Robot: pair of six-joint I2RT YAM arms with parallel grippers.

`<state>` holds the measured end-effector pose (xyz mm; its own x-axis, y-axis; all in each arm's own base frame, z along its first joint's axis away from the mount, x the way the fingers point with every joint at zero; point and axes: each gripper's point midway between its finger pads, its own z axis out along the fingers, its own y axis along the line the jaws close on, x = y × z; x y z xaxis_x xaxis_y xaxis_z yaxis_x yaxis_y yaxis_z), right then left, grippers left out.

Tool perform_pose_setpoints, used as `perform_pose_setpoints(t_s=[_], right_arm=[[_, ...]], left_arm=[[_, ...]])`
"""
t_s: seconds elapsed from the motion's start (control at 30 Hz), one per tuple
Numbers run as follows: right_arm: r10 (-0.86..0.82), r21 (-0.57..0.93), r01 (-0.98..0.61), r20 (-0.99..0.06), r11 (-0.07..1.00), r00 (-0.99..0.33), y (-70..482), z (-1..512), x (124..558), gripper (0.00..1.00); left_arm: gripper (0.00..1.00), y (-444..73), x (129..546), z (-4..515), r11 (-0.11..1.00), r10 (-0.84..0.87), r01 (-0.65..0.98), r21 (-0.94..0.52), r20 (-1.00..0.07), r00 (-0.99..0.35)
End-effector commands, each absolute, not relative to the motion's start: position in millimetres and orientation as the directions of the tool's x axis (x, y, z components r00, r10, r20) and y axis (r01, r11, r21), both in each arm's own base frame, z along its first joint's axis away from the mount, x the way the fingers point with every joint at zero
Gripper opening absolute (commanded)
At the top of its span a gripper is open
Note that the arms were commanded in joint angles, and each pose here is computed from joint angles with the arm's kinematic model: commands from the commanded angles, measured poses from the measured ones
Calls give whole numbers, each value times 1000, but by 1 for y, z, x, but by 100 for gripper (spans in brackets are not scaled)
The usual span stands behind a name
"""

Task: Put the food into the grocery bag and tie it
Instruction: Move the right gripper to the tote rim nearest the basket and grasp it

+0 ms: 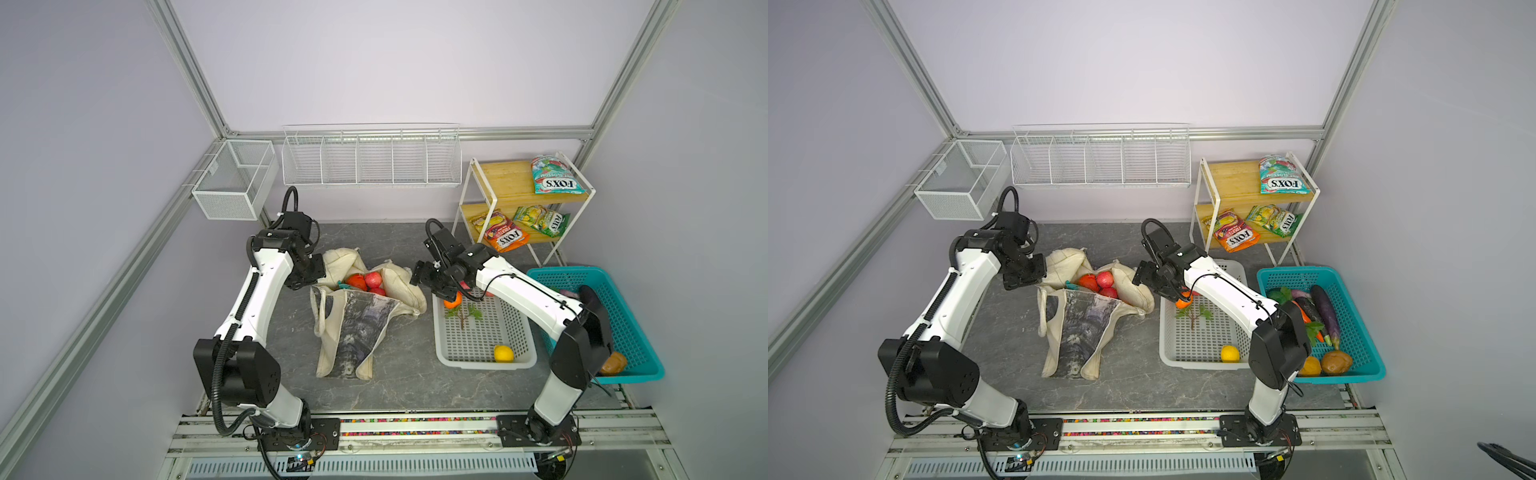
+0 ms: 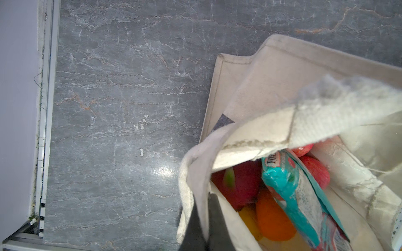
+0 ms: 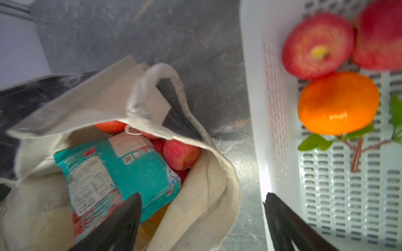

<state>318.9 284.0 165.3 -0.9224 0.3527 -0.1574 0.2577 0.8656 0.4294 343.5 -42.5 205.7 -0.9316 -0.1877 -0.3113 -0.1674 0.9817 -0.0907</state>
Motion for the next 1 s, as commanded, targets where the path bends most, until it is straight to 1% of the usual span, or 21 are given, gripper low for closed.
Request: perform_pose_setpoints(t_s=[0.0,0.1,0.17,0.33,0.37,0.6,0.73,0.97], right_arm=[[486,514,380,-83,769,-870,286,182,311,95],[507,532,415,-33,738,-861,291,175,308,99],[522,547,436,-2,715,-853,295,173,307,93],[555,562,476,38,676,-831,295,170,302,75],[563,557,489,45,671,-825,293,168,300,73],[608,545,556,104,628,-787,289,159,289,70],[608,545,565,123,619,-784,292,154,289,66],[596,543,571,152,616,-788,303,142,292,56]], left_arm=[[0,-32,345,207,981,-193,-187,-47,-306,-932],[0,-31,345,205,981,-195,-190,-45,-297,-935],[0,-31,345,205,981,-195,-190,-45,-295,-935],[0,-29,345,205,980,-198,-195,-41,-294,-935],[0,-29,345,205,980,-200,-197,-40,-294,-935],[0,-20,345,203,973,-228,-229,-30,-286,-931],[0,-21,346,201,972,-234,-234,-36,-281,-930],[0,-21,347,204,972,-235,-233,-39,-284,-930]])
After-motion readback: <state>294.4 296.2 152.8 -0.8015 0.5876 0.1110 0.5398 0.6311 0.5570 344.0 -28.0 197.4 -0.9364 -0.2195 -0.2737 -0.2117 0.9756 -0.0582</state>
